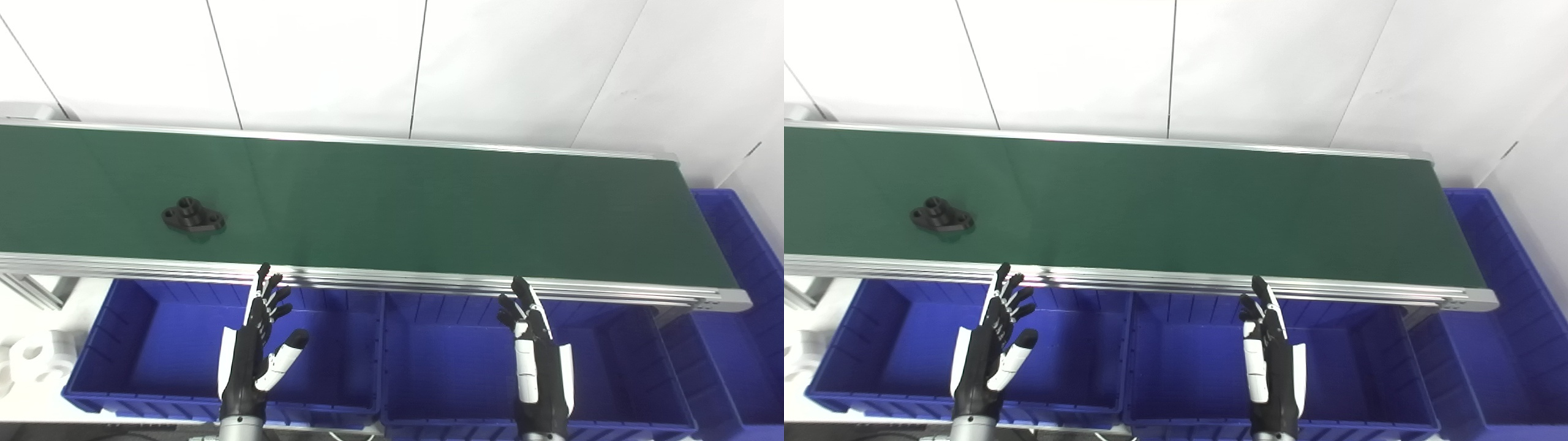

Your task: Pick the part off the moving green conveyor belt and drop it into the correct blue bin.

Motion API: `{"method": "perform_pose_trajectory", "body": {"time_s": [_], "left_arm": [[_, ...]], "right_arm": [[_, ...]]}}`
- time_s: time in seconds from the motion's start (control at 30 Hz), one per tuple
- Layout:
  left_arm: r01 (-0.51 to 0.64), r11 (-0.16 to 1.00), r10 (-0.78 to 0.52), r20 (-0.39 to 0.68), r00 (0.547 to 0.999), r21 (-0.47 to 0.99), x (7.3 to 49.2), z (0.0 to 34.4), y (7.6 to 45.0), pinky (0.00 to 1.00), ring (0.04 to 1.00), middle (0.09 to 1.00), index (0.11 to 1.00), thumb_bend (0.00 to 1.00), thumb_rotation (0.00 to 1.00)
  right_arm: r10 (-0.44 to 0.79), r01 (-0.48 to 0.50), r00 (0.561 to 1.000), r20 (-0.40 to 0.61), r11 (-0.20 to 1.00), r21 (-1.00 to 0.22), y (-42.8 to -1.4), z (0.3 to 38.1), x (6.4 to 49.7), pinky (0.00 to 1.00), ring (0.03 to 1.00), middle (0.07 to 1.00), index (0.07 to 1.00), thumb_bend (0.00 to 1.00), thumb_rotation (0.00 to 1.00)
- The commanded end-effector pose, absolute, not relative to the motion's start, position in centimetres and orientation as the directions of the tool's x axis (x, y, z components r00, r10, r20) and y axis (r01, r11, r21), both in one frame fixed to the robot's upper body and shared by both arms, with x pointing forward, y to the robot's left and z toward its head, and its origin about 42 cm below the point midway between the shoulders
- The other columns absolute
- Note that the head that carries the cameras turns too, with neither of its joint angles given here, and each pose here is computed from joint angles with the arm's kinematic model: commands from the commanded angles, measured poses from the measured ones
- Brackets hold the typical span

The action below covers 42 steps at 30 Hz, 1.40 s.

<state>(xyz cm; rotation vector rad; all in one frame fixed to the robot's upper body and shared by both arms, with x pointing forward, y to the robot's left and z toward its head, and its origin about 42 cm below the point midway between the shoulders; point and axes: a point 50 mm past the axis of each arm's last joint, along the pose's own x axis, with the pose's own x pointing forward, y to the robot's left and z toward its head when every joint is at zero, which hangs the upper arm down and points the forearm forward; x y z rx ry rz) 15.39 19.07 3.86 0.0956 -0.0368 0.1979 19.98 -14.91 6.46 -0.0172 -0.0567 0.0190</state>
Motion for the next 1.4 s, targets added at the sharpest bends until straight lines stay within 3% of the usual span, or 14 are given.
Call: {"method": "perform_pose_trajectory", "body": {"time_s": [0.0,0.57,1.37], "left_arm": [[-0.208,0.974,0.198,0.114,0.974,0.089,15.82,4.81,19.05,0.80,0.874,0.940,0.986,0.89,0.83],[-0.197,0.977,0.187,0.117,0.975,0.086,15.93,4.78,18.98,0.80,0.860,0.933,0.979,0.86,0.81],[-0.196,0.976,0.185,0.109,0.977,0.097,15.91,4.63,18.86,0.80,0.852,0.927,0.976,0.88,0.82]], "right_arm": [[0.022,-0.021,0.992,0.127,1.000,-0.011,-14.56,7.46,20.50,0.84,0.871,0.932,0.912,0.67,0.96],[0.028,-0.026,0.992,0.121,1.000,-0.018,-14.71,7.35,20.47,0.85,0.875,0.935,0.913,0.67,0.96],[0.033,-0.031,0.993,0.110,0.999,-0.021,-14.82,7.08,20.46,0.86,0.880,0.935,0.916,0.68,0.96]]}}
